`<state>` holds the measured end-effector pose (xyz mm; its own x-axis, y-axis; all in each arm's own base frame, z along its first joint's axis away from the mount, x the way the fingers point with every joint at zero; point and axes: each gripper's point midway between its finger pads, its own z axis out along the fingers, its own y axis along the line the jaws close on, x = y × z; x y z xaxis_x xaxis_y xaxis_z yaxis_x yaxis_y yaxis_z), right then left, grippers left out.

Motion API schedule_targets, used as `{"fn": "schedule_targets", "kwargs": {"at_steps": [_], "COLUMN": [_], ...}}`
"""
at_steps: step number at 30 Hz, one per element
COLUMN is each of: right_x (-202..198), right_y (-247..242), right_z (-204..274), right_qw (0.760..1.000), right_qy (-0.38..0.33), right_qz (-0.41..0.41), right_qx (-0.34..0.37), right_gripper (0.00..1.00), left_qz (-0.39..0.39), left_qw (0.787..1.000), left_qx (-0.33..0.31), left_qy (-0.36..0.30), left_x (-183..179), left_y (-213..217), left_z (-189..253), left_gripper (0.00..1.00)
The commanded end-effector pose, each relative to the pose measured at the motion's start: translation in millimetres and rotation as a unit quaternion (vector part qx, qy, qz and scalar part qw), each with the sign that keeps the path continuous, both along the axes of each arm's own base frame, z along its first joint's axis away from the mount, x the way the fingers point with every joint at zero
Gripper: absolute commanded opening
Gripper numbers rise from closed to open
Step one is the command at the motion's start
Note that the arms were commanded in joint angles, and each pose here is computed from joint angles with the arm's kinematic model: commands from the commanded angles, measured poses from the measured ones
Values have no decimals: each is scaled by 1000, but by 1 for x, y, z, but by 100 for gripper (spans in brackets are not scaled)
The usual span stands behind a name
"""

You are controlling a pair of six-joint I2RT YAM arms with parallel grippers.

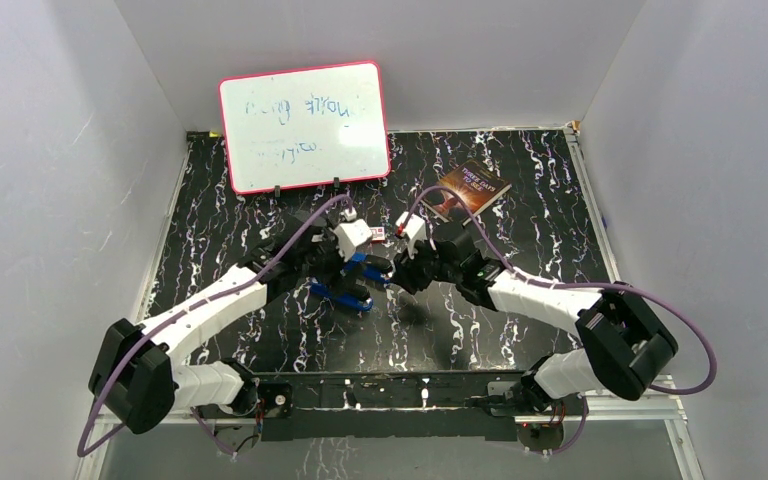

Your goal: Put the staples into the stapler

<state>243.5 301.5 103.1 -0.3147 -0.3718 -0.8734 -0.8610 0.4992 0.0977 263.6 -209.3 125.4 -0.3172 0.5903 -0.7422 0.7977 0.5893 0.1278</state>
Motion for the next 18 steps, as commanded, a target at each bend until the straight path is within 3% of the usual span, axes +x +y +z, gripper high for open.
{"fn": "schedule_targets", "kwargs": {"at_steps": [1,8,18], "right_x": [-13,-20,-23], "right_y": [-3,-7,-9], "right_z": [4,2,4], "right_qw": [1000,999,999], "right_qy": [23,29,31], "right_qz": [6,7,7], "right_qx": [12,15,19], "right_gripper": [52,52,52], "left_qz": [-207,-257,-213], "left_qw": [978,964,970], "left_qx": [-7,45,94], "left_qy": [-4,54,64], "left_x": [-42,-59,-26], "left_y": [-21,-8,8], "left_z": [-4,-45,-85], "left_gripper": [76,69,50]}}
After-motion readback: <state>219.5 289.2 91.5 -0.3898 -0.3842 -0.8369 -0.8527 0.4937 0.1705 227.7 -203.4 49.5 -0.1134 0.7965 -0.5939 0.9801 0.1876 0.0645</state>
